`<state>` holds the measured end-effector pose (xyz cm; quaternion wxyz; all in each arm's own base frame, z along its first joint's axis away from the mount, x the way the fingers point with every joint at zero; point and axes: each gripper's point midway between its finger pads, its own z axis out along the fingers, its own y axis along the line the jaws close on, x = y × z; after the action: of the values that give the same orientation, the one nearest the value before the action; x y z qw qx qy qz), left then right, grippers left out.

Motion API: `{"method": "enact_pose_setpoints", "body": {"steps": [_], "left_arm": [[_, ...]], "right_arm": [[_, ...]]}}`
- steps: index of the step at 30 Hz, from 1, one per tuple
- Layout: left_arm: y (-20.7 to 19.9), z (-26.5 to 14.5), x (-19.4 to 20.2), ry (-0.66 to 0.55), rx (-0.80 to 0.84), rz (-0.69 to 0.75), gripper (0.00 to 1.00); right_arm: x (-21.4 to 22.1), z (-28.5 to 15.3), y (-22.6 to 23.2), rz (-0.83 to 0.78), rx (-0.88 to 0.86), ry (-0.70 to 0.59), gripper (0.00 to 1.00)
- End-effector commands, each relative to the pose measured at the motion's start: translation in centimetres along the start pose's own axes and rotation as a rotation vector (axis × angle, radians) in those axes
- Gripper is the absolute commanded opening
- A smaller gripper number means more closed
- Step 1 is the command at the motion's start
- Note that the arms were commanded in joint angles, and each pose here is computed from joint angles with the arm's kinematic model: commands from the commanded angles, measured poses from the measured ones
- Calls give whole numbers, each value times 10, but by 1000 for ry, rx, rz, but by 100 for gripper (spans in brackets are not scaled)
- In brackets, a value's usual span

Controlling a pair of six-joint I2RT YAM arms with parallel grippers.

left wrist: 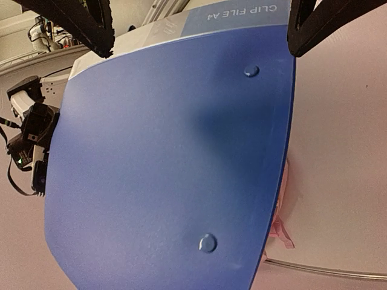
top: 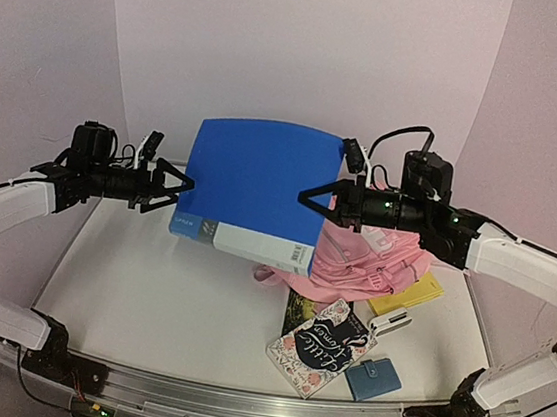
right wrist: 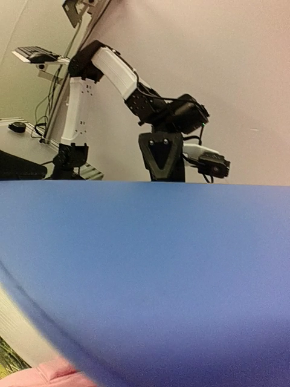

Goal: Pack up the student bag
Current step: Pick up the files from the center of the board.

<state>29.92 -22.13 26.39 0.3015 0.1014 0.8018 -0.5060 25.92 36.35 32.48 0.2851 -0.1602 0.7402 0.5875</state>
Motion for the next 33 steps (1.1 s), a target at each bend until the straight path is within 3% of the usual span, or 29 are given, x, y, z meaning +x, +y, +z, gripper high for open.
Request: {"method": "enact_pose_setpoints", "body": {"steps": [1, 9, 16, 28, 33], "left_arm": [[-22, -12, -8, -15, 29, 112, 100], [-22, -23, -2, -11, -10, 152, 100], [-67, -33, 13, 24, 255, 188, 97], [-86, -46, 28, 63, 336, 189, 53], [-89, -51, 33, 65, 341, 191, 50]], "right_arm": [[-12, -17, 66, -110, -207, 21, 0], [-11, -26, 83, -129, -254, 35, 0], [-7, -27, 83, -128, -266, 55, 0], [-5, -25, 75, -134, -240, 47, 0], [-2, -26, 72, -142, -232, 49, 0]]}}
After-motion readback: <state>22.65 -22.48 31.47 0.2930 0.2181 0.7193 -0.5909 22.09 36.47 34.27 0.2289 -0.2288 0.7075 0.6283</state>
